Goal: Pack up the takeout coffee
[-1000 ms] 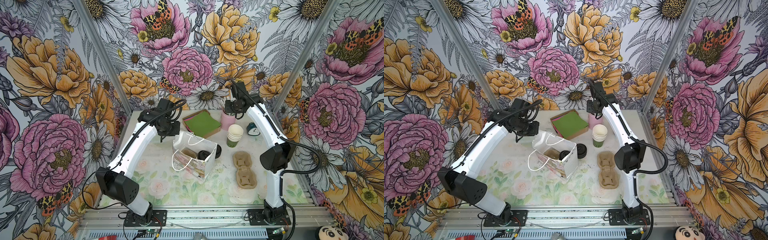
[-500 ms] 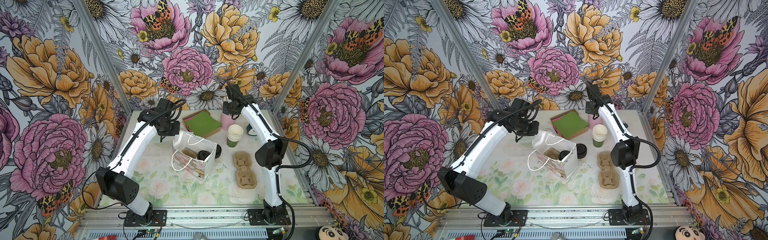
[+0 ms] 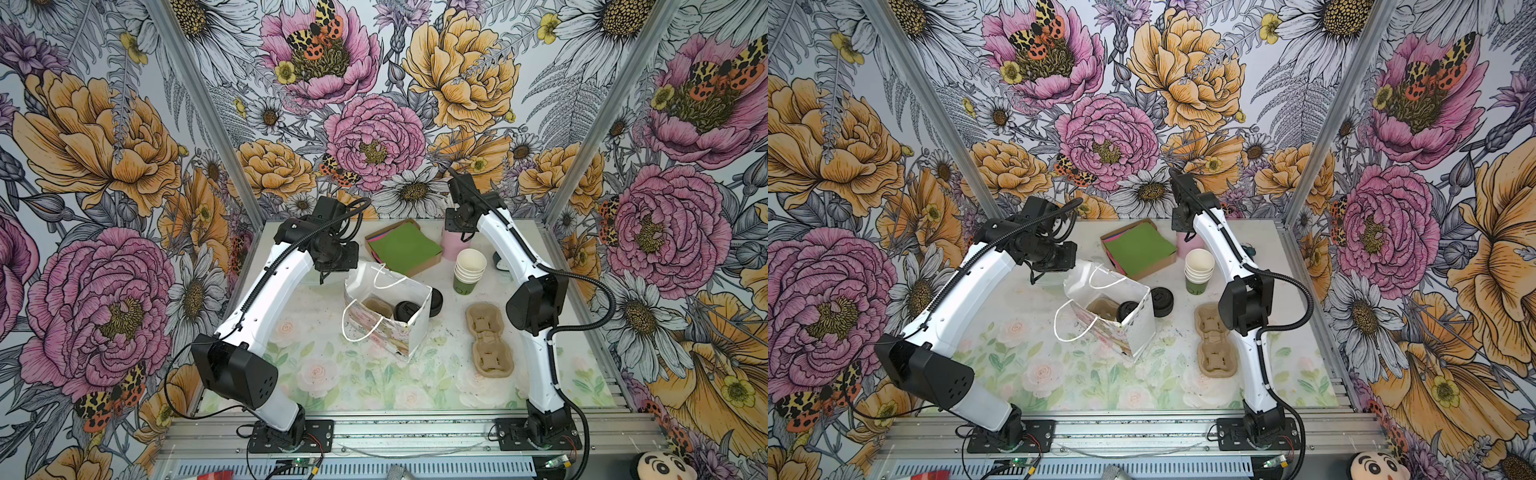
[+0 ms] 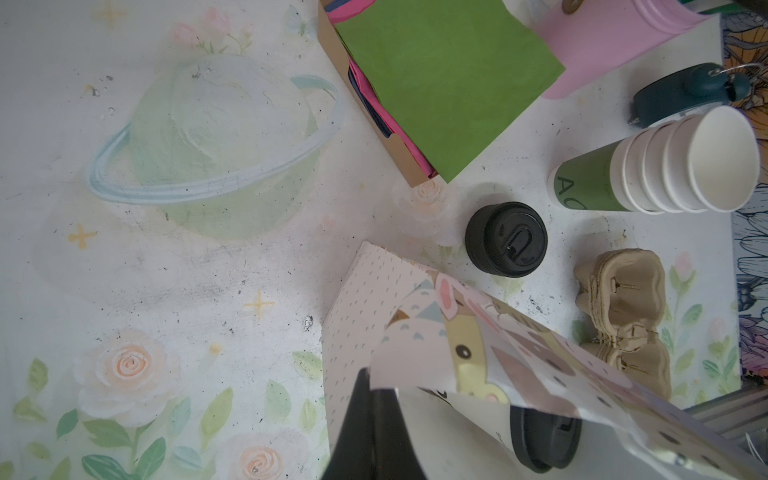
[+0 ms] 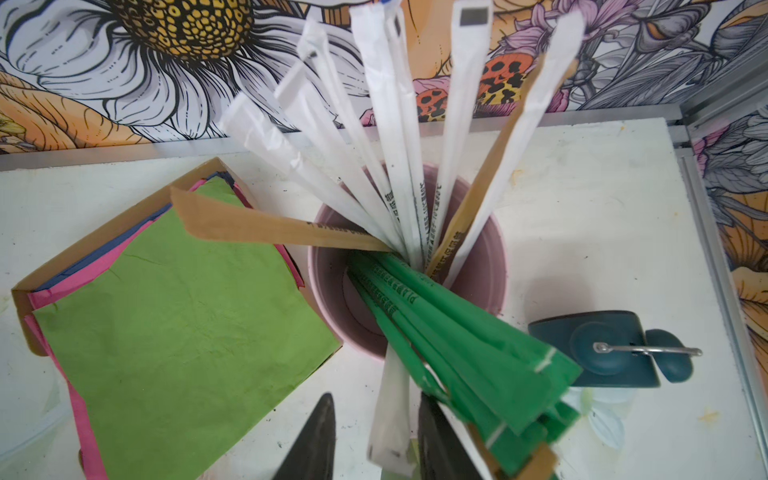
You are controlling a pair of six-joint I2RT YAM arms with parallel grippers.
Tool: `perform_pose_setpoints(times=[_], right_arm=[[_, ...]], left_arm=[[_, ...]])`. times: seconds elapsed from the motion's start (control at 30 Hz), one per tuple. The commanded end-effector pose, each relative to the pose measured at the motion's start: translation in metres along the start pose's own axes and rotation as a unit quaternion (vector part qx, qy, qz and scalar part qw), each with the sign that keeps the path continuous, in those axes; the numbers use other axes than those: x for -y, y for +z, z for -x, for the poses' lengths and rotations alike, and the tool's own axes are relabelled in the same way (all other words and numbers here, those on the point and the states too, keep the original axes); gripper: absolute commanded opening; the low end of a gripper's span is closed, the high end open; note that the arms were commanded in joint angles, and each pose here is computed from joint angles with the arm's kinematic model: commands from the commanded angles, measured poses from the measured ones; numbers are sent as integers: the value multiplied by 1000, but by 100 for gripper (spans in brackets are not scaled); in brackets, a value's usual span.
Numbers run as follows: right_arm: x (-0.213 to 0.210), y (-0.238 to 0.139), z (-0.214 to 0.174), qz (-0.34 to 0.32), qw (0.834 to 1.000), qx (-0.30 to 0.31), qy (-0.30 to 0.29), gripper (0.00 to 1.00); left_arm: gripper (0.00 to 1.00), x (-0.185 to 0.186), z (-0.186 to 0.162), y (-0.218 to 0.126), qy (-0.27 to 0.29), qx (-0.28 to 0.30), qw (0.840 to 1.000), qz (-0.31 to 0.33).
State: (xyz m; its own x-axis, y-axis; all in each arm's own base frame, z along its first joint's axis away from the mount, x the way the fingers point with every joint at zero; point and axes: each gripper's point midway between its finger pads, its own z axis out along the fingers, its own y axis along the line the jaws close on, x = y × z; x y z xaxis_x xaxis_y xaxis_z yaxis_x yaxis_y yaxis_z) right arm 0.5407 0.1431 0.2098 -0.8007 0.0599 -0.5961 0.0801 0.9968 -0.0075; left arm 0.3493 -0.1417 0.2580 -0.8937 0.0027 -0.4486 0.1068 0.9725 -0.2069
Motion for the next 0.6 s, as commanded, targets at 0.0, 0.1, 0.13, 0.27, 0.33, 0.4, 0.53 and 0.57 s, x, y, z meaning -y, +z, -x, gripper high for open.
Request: perform_pose_setpoints(times=[0.0, 0.1, 0.13, 0.27, 0.33, 0.4, 0.53, 0.57], right_arm=[[4, 0, 12, -13, 1000, 20, 7, 35], [5, 5, 15, -17, 1000, 22, 7, 35], [5, 6, 16, -18, 1000, 24, 7, 34], [6, 10, 21, -21, 999, 29, 6, 31], [6, 11, 21, -23, 999, 30, 0, 28], [8, 12, 21, -30, 999, 31, -3, 24], [13, 11, 19, -42, 999, 29, -10, 15], [14, 11, 19, -44, 999, 28, -11, 13]], left_arm=[[0, -3, -6, 4, 4, -16, 1000, 1], [0, -3, -6, 4, 3, -16, 1000, 2], [0, -3, -5, 3, 2, -16, 1000, 2], [0, -3, -6, 4, 3, -17, 1000, 2], [0, -4, -6, 4, 2, -18, 1000, 3], [0, -5, -6, 4, 2, -18, 1000, 3], [0, -5, -7, 4, 1, -18, 1000, 3], [0, -5, -7, 5, 2, -19, 1000, 3]])
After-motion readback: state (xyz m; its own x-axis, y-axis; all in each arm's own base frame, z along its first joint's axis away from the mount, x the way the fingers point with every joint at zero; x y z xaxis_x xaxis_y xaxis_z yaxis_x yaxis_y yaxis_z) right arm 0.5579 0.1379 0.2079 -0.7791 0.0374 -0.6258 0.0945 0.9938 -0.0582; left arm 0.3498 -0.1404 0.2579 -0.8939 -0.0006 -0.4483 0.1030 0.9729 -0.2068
